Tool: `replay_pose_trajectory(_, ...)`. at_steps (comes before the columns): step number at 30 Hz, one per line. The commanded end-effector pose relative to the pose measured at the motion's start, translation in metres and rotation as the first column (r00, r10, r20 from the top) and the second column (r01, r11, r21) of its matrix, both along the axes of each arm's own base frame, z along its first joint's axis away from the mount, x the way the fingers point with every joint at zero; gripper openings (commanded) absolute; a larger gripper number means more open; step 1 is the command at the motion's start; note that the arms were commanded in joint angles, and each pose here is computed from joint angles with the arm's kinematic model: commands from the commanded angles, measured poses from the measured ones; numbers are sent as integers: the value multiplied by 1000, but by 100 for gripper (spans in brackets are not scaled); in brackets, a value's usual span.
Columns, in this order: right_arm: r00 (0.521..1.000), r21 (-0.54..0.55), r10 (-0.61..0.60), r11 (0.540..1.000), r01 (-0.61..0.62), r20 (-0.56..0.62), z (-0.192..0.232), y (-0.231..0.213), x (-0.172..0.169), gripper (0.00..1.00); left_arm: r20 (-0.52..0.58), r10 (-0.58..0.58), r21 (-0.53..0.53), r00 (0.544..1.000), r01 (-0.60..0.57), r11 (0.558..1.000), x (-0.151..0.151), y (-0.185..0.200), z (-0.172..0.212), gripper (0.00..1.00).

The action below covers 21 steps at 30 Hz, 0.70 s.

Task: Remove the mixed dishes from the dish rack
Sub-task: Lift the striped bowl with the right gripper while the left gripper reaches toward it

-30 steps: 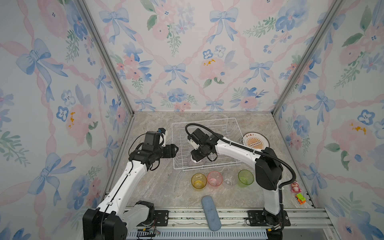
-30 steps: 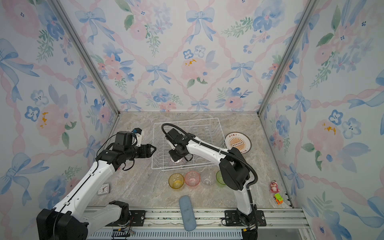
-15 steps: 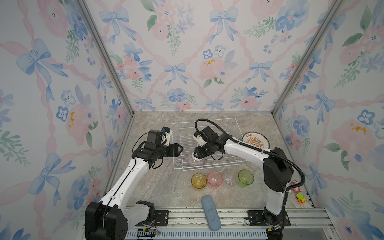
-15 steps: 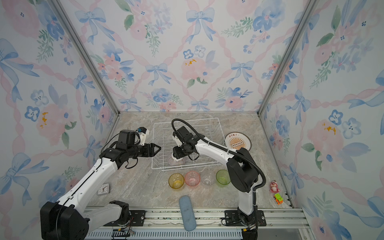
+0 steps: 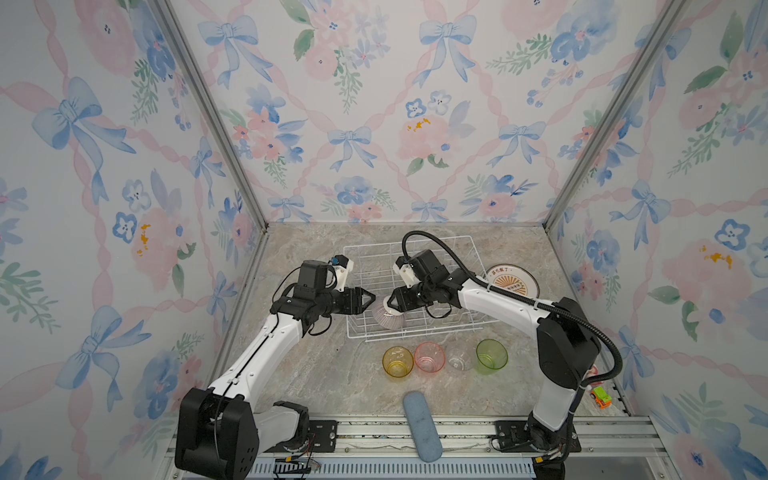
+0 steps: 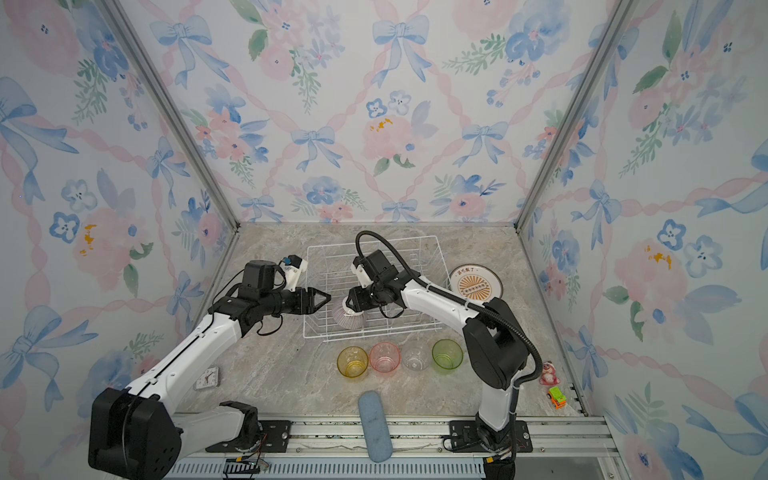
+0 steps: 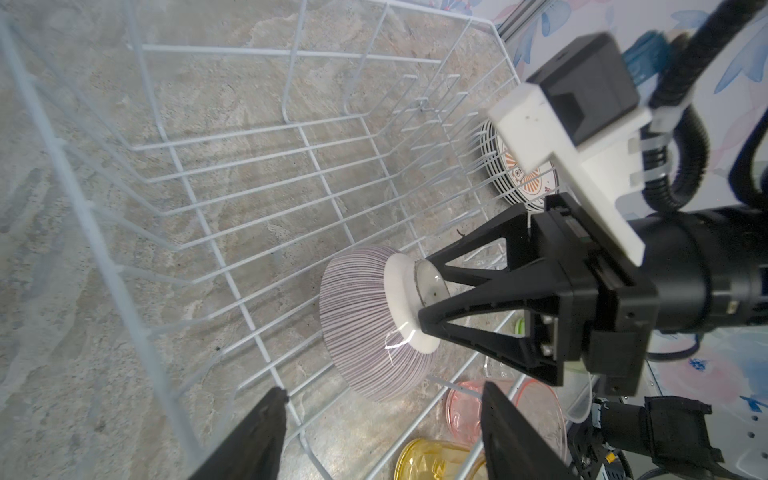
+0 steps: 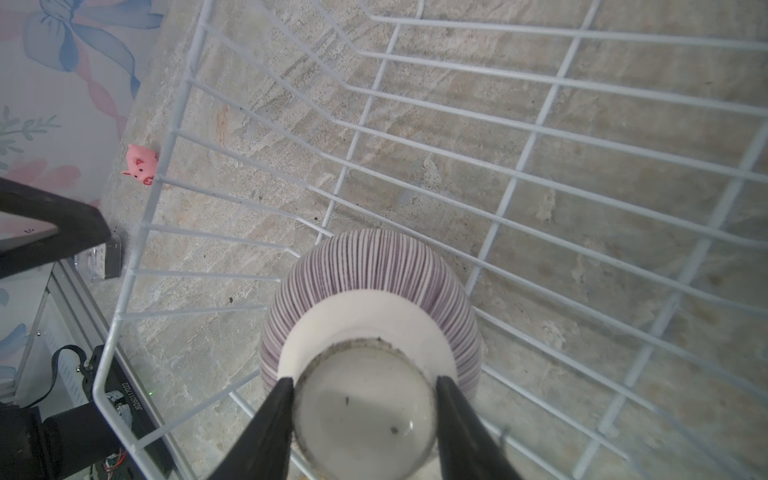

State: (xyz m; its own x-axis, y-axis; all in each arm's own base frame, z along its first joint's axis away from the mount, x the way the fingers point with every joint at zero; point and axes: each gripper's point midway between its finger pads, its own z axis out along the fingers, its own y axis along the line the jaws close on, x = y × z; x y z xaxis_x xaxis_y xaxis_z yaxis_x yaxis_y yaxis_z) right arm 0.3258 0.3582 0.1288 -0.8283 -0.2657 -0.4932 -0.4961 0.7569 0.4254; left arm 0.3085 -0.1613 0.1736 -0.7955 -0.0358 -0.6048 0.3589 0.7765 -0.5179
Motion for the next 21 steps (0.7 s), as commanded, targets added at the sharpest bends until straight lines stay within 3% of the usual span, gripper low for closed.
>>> replay_pose_trajectory(1, 999, 116, -31, 993, 26, 33, 29, 2, 8, 22, 6, -53, -59, 999, 54, 997, -3, -12, -1, 67)
replay_pose_trajectory(21, 992, 328, -123, 939, 103, 40, 61, -12, 21, 22, 8, -115, -234, 993, 114, 966, 0, -33, -1, 67)
